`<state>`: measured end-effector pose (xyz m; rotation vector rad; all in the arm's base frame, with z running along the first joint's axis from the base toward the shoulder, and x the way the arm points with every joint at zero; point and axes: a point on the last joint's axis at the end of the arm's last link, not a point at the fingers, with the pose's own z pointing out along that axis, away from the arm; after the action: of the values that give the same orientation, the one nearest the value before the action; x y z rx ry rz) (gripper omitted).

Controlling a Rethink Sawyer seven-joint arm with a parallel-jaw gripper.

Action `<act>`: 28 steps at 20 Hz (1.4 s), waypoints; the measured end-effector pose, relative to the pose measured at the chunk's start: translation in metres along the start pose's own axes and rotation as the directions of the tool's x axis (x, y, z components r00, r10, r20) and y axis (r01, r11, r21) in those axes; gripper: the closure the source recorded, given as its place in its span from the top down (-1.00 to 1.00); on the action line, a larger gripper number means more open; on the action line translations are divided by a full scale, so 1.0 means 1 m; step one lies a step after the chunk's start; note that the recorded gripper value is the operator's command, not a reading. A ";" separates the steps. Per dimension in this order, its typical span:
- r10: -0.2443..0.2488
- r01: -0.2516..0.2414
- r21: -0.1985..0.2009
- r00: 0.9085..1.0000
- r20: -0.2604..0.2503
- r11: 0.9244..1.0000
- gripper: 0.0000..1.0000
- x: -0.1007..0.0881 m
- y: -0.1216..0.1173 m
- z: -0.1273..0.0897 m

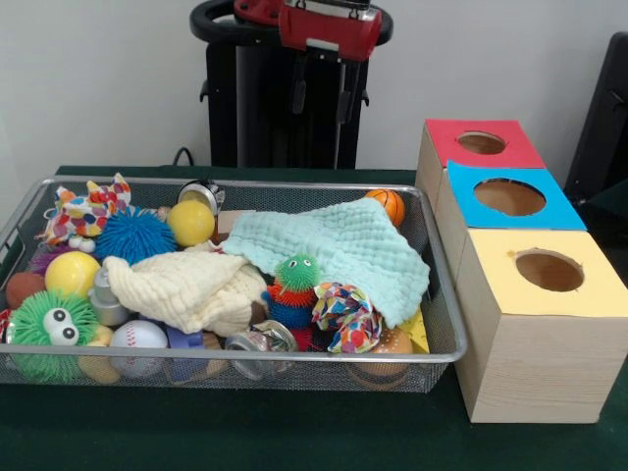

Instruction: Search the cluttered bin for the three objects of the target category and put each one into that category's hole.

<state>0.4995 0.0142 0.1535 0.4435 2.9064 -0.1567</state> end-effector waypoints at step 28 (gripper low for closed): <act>-0.403 0.401 0.040 0.912 0.077 0.915 1.00 -0.023 -0.032 0.063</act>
<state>0.5220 -0.0315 0.0994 -0.1647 2.8753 -0.2612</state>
